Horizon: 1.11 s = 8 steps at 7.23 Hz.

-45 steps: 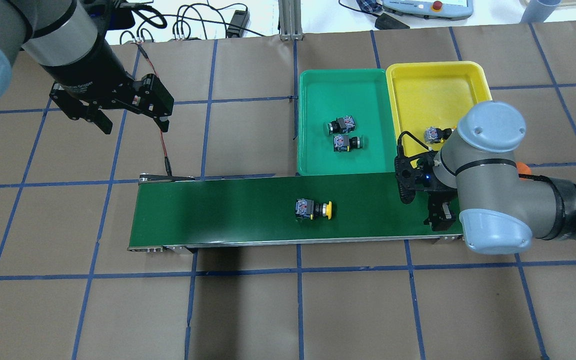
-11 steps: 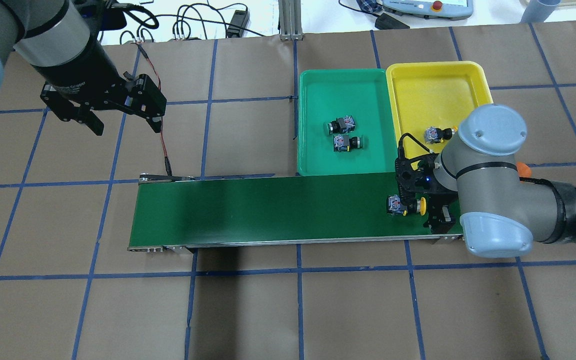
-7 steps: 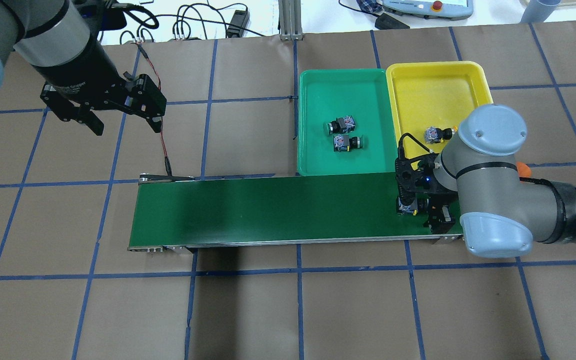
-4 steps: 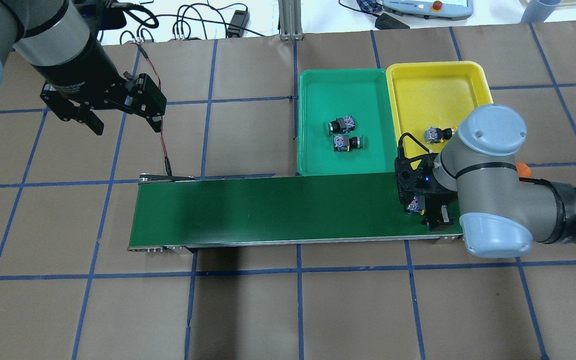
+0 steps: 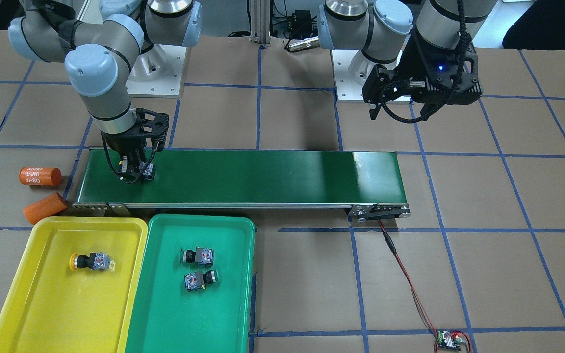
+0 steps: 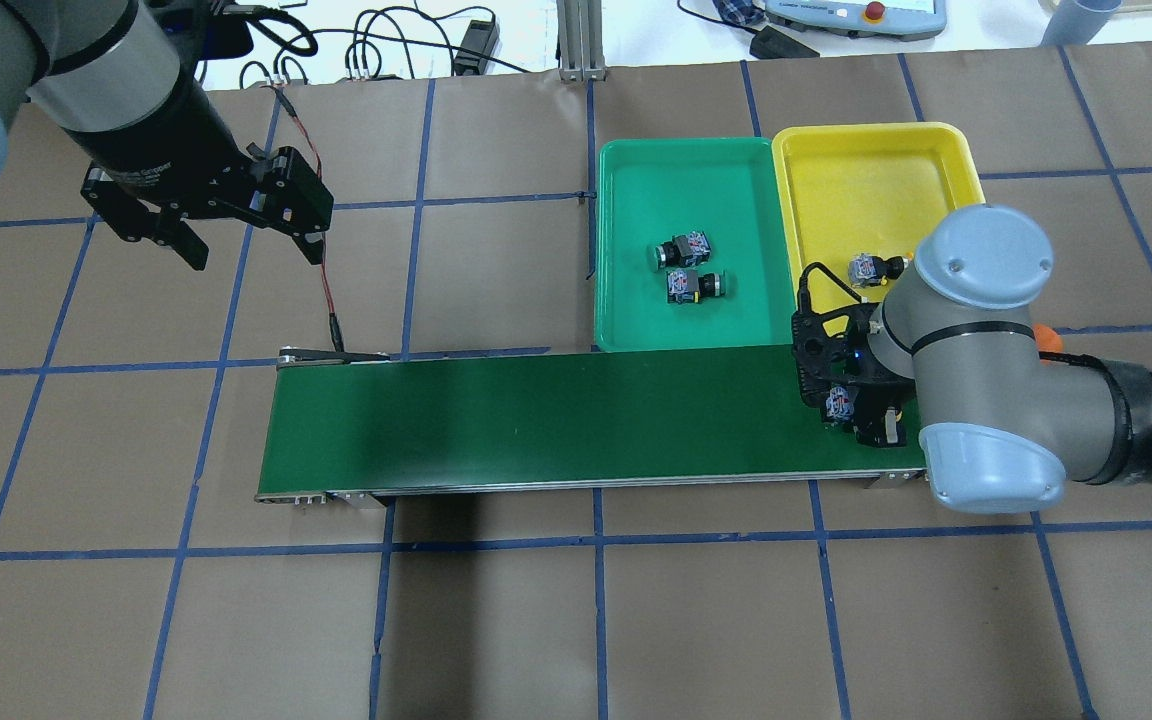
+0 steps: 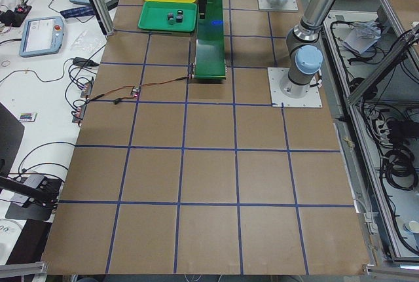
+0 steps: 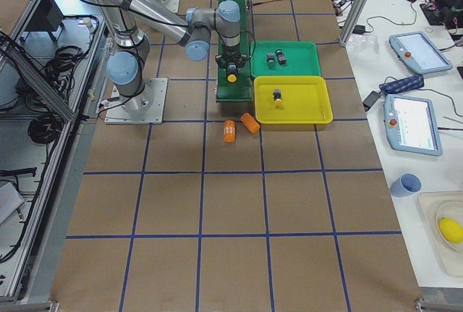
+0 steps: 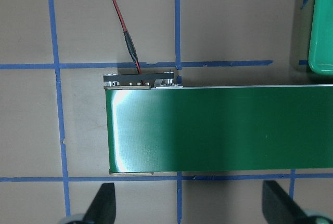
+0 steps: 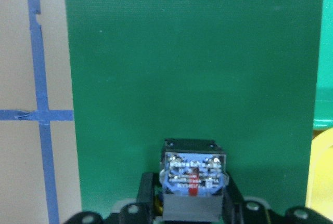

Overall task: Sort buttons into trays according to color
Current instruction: 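Lift the yellow button and carry it over the yellow tray with right gripper, then lower the yellow button into the yellow tray and open the right gripper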

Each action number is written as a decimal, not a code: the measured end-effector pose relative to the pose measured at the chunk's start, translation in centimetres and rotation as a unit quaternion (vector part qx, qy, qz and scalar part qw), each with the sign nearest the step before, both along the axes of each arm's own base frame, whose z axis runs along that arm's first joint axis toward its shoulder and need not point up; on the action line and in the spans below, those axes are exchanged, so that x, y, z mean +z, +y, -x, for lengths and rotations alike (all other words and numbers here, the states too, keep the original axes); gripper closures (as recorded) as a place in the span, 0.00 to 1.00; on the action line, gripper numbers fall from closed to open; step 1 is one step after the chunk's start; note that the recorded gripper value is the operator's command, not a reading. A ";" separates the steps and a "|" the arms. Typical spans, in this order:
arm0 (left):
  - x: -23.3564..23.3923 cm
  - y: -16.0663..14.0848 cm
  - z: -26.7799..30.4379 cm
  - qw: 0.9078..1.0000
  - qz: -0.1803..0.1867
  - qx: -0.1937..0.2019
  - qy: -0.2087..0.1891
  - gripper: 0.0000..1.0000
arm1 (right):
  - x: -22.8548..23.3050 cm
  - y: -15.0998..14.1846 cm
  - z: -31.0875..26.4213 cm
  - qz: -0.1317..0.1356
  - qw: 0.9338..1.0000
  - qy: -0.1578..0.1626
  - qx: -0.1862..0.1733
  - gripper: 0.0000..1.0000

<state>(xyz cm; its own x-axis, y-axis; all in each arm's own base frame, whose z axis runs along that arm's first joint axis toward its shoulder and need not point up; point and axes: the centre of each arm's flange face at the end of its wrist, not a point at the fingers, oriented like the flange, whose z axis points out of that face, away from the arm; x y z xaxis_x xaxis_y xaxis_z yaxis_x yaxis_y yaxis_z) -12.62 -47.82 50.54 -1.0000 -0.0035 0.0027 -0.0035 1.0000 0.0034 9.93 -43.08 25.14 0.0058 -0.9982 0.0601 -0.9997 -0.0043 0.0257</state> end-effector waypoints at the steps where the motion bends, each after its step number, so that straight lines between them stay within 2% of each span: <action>1: 0.0 0.0 0.0 1.000 0.000 0.000 0.000 0.00 | 1.6 -1.8 0.2 0.018 1.000 0.003 0.002 0.76; 2: 0.0 0.0 0.0 1.000 0.000 0.000 0.000 0.00 | 3.4 -4.8 0.5 0.035 0.999 0.005 0.003 0.76; 5: 0.2 0.0 0.0 1.000 0.001 -0.003 -0.001 0.00 | 5.6 -16.0 2.6 0.062 0.998 0.009 0.001 0.69; 7: 0.2 0.1 0.0 1.000 0.002 -0.003 -0.001 0.00 | 3.1 -22.3 5.6 0.052 0.999 0.006 -0.004 0.67; 8: 0.2 0.1 0.1 1.000 0.002 -0.003 -0.001 0.00 | 1.1 -24.0 6.5 0.049 0.999 0.005 -0.001 0.54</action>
